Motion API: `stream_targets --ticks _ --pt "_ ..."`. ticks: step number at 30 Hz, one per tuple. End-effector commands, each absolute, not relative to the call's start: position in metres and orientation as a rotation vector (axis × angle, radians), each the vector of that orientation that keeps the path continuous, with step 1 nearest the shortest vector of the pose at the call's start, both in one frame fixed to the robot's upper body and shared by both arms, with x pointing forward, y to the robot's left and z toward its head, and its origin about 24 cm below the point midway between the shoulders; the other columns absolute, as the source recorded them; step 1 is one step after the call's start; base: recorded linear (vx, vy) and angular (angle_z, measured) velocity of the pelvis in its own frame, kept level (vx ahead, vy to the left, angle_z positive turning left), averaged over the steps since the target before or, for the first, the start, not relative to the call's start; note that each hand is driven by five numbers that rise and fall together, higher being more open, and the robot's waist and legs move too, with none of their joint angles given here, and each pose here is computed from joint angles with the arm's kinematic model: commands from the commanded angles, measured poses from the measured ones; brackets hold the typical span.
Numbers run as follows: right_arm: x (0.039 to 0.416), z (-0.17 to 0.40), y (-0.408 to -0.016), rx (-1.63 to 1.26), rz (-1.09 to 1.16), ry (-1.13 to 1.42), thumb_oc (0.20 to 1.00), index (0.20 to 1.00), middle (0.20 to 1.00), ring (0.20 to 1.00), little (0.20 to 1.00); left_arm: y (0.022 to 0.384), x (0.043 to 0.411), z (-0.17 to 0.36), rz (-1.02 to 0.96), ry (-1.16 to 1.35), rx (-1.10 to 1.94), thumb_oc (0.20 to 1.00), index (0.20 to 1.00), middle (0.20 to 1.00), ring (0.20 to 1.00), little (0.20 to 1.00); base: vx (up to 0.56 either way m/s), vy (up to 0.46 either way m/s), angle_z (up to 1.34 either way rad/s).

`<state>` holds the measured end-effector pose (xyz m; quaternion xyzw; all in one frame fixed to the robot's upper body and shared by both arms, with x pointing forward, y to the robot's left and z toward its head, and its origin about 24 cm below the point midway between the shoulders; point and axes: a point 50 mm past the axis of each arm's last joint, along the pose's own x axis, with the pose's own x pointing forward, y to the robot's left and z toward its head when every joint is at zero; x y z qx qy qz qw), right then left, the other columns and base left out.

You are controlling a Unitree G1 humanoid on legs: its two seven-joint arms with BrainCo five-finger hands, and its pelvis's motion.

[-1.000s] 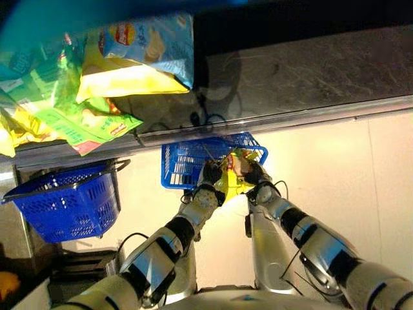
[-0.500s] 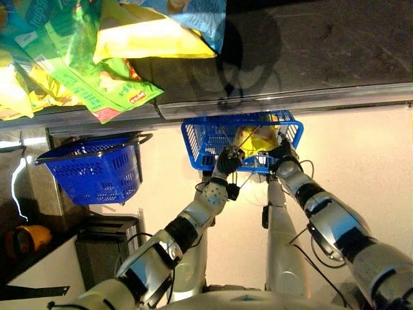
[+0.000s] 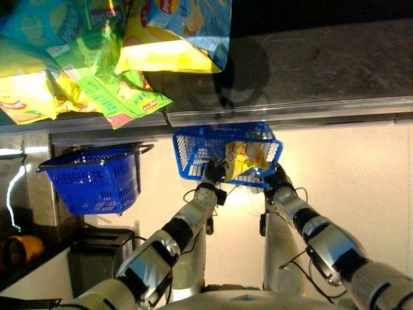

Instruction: Pick up the snacks into the basket

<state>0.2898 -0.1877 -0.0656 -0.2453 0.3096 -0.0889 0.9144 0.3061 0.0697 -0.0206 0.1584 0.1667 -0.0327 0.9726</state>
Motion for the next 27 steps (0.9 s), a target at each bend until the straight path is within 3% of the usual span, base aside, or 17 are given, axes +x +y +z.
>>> stream_targets --ticks 1,3,4,8,9,12,13,17,21,27 --pt "0.279 -0.075 -0.184 -0.423 -0.203 0.659 1.000 1.000 1.000 1.000 1.000 0.074 0.319 -0.008 -0.022 0.248 0.443 0.200 0.200 0.200 0.200 0.200 0.03 0.051 0.02" --pt "0.270 -0.082 -0.186 -0.415 -0.208 0.684 1.000 1.000 1.000 1.000 1.000 0.085 0.317 -0.015 0.008 0.277 0.467 0.200 0.200 0.200 0.200 0.200 0.04 0.068 0.02" --pt "0.244 -0.099 -0.192 -0.381 -0.246 0.745 1.000 1.000 1.000 1.000 1.000 0.128 0.307 -0.041 0.091 0.396 0.641 0.200 0.200 0.200 0.200 0.200 0.06 0.066 -0.11" --pt "0.229 -0.106 -0.198 -0.324 -0.292 0.752 1.000 1.000 1.000 1.000 1.000 0.169 0.290 -0.062 0.120 0.511 0.847 0.200 0.200 0.200 0.200 0.200 0.03 0.012 -0.35" --pt "0.224 -0.105 -0.203 -0.293 -0.308 0.714 1.000 1.000 1.000 1.000 1.000 0.196 0.265 -0.082 0.122 0.640 0.915 0.200 0.200 0.200 0.200 0.200 -0.04 -0.040 -0.33" --pt "0.220 -0.099 -0.204 -0.272 -0.288 0.648 1.000 1.000 1.000 1.000 1.000 0.218 0.242 -0.095 0.187 0.751 0.884 0.200 0.200 0.200 0.200 0.200 -0.08 -0.120 -0.60" --pt "0.220 -0.088 -0.207 -0.245 -0.287 0.564 1.000 1.000 1.000 1.000 1.000 0.233 0.220 -0.107 0.246 0.845 0.822 0.200 0.200 0.200 0.200 0.200 -0.06 -0.114 -0.96" --pt "0.219 -0.062 -0.220 -0.207 -0.321 0.418 1.000 1.000 1.000 1.000 1.000 0.240 0.180 -0.127 0.285 0.980 0.741 0.200 0.200 0.200 0.200 0.200 -0.16 -0.295 -0.63" --pt "0.223 -0.046 -0.226 -0.209 -0.344 0.337 1.000 1.000 1.000 1.000 1.000 0.243 0.163 -0.134 0.314 1.025 0.695 0.200 0.200 0.200 0.200 0.200 -0.12 -0.288 -0.40" --pt "0.221 0.001 -0.263 -0.252 -0.460 0.126 1.000 1.000 1.000 1.000 1.000 0.207 0.154 -0.144 0.312 1.027 0.583 0.200 0.200 0.200 0.200 0.200 -0.20 -0.433 -0.05"
